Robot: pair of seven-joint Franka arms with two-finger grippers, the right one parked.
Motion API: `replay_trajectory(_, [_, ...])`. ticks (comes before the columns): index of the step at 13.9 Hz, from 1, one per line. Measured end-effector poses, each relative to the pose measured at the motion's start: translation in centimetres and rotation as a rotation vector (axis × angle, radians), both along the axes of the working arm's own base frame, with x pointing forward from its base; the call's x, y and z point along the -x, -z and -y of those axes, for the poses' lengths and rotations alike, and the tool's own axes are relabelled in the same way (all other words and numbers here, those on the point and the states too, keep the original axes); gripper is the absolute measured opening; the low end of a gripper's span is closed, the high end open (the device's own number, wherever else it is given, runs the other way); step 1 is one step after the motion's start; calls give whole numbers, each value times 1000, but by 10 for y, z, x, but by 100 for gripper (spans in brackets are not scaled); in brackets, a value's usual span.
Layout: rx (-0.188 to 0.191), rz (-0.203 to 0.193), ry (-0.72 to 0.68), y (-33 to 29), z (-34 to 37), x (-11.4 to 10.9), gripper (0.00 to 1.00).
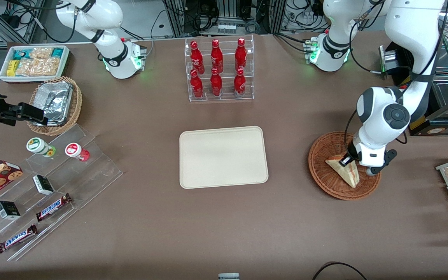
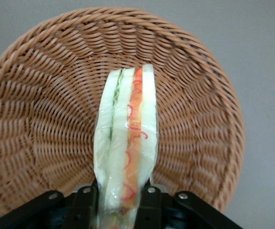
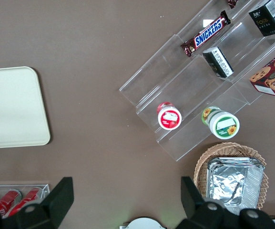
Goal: Place sandwich from basket to tray
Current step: 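Close the left gripper on the wrapped sandwich and lift it, then carry the sandwich with the left gripper over the cream tray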
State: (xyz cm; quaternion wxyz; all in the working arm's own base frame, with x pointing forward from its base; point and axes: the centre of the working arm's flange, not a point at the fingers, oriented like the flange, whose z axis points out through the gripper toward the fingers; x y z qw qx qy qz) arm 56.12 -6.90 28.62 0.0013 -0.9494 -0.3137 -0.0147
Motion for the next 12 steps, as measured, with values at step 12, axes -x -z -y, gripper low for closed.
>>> replay_trajectory(12, [27, -98, 490, -152, 284, 57, 16])
